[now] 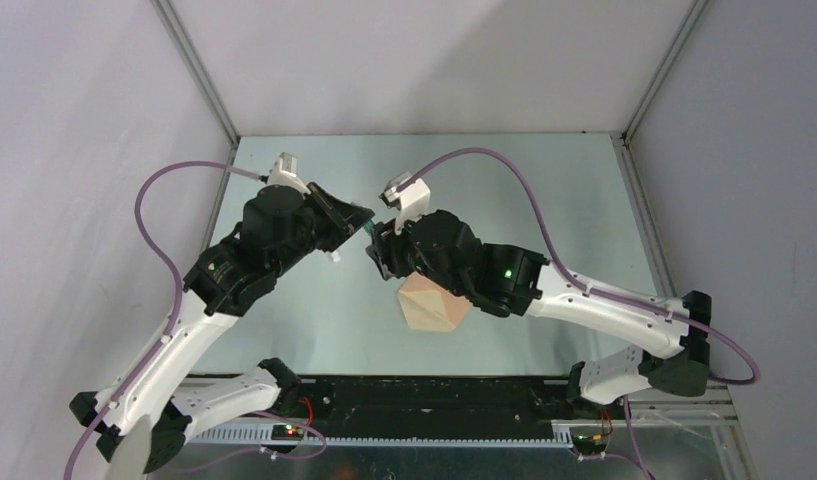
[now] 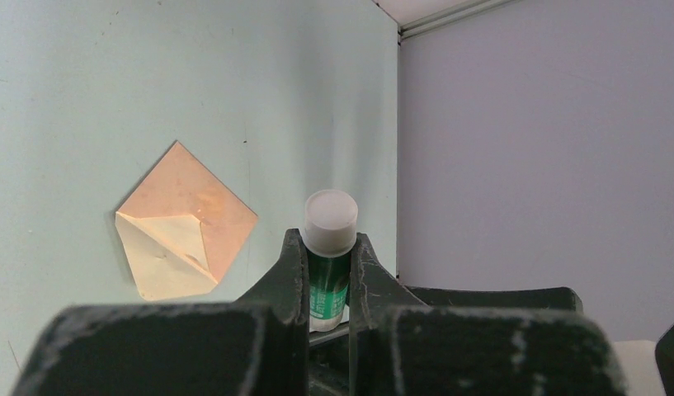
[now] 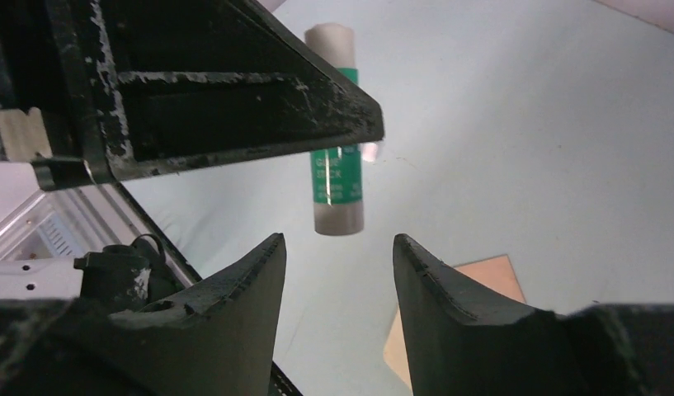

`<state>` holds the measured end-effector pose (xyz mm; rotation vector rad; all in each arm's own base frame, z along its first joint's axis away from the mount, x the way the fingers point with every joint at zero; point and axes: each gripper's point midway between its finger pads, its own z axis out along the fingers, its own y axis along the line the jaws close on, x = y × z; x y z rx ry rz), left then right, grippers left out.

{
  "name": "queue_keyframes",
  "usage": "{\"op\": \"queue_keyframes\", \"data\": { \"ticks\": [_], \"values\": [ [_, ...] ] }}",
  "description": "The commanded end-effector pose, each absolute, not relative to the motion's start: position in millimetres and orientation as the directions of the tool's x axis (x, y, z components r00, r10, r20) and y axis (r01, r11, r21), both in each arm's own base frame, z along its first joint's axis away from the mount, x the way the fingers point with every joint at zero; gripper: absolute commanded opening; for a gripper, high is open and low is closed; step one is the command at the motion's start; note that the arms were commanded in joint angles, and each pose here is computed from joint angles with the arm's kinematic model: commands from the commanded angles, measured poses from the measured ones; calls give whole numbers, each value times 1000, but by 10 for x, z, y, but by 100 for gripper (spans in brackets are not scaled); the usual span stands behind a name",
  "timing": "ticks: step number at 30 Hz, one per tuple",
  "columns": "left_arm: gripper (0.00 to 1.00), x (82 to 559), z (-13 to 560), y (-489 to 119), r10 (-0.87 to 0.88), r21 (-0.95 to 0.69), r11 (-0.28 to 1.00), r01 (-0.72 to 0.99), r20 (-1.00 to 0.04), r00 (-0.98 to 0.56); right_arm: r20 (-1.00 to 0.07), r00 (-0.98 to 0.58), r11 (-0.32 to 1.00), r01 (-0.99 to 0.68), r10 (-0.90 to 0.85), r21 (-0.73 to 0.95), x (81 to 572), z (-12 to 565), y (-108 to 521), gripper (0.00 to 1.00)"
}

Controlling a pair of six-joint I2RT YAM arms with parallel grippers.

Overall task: Place the letter into the envelope and seal it
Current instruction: Unscrew the solid glue.

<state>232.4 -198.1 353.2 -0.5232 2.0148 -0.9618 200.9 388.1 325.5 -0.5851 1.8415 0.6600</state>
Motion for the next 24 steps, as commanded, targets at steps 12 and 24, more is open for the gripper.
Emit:
{"op": "queue_keyframes", "data": {
  "ticks": [12,24],
  "values": [
    [0,2340,3673,-1917,-680,-800,600,-12,-501,-535,-921,-390,655,-692,15,303,2108,3445,4128,28],
    [0,2332,3678,-1943,-676,-805,593,6,-501,-541,-925,-379,655,-692,26,302,2118,3480,4095,12]
  ]
}}
